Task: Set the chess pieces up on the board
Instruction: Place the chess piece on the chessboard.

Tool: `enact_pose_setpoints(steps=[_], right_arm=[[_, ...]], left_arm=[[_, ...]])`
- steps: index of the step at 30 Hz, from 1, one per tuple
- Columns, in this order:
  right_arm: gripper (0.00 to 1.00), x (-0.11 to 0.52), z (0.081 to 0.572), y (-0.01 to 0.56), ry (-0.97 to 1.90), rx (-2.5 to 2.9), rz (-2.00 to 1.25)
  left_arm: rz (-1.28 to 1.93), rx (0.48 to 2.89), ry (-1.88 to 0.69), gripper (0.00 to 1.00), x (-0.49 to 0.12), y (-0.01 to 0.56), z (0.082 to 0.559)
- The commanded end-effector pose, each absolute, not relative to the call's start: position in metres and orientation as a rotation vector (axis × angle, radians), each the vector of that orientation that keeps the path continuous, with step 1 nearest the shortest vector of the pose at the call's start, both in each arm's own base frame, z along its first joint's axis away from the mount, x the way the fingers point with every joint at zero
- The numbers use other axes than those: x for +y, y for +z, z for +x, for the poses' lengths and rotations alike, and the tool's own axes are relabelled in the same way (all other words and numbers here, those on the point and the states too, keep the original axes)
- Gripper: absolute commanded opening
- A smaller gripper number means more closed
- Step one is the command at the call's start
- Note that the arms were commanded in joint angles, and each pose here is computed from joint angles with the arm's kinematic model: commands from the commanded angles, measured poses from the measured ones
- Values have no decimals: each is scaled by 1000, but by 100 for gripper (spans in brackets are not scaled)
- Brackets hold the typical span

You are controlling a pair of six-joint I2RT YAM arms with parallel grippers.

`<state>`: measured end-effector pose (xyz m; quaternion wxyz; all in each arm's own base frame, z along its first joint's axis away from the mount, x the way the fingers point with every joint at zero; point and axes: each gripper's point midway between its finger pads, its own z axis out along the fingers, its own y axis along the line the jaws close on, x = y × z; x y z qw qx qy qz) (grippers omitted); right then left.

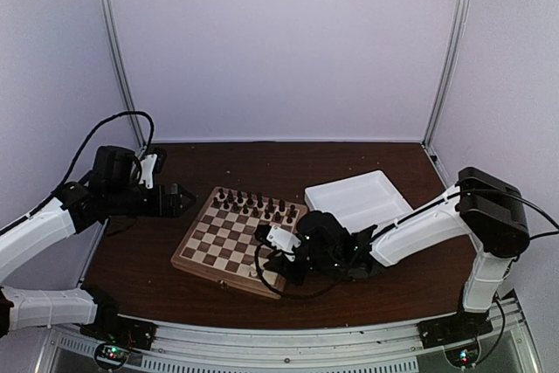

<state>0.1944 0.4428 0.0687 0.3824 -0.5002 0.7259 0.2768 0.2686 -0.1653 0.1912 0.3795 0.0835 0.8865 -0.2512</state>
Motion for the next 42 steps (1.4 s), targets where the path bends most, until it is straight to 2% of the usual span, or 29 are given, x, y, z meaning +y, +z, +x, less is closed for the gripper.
enact_pose_setpoints(steps=[1,15,32,35,42], right_arm=[[26,448,200,68,663,1846,-1278],[11,447,203,67,635,1855,-1284],[12,432,201,65,602,1869,-1265],[16,433,202,63,602,1870,-1267],[39,432,203,73,598,1856,-1254]], left_arm=[[218,2264,-649,98,-168,188,269],[219,2267,-647,98,-168,187,269],[217,2265,-653,98,-169,187,270],[219,2263,-653,98,-169,188,270],[220,2264,-656,98,-169,188,270]])
